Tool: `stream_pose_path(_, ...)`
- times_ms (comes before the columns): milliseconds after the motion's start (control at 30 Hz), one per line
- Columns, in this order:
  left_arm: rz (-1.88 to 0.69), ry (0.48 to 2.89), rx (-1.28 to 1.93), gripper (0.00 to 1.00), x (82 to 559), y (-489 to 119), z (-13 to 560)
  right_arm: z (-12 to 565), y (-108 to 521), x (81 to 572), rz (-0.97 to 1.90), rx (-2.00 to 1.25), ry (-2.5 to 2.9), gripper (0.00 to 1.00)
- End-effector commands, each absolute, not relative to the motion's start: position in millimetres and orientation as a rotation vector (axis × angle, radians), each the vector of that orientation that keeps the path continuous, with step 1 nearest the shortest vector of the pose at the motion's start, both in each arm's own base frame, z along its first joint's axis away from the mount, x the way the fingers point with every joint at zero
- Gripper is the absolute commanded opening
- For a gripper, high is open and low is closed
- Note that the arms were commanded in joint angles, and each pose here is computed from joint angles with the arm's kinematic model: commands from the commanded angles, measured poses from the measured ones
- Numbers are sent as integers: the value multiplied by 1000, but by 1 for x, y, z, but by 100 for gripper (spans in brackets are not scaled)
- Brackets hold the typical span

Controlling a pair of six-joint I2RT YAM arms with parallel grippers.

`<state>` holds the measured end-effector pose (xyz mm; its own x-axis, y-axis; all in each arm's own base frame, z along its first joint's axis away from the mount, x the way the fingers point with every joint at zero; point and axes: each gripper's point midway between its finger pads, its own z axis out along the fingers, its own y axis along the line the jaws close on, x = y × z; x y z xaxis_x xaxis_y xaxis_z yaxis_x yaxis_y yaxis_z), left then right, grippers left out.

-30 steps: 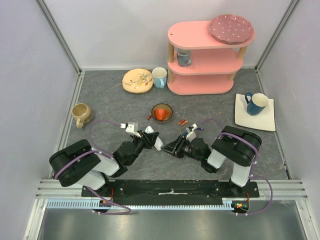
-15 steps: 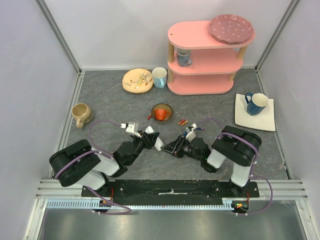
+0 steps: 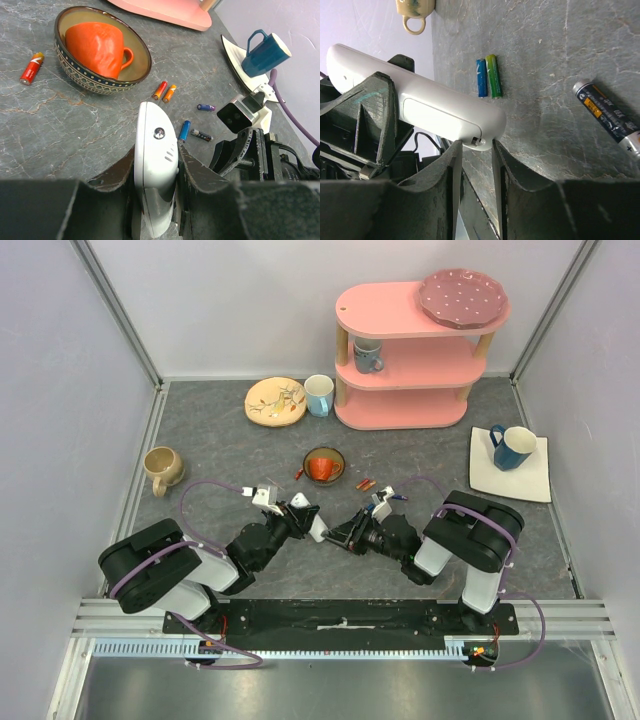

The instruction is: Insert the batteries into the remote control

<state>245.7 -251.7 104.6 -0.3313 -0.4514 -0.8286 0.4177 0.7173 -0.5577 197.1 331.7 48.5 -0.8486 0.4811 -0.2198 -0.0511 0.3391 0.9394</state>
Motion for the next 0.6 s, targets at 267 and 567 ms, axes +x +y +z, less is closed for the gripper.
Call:
stream_pose_path(267, -1031, 1470, -95, 2, 245, -257, 165, 116, 339, 215, 1712, 314, 1839, 35)
stream_pose_path(567, -1038, 1474, -93, 2, 245, -259, 164, 120, 342, 216, 1723, 309, 1827, 33)
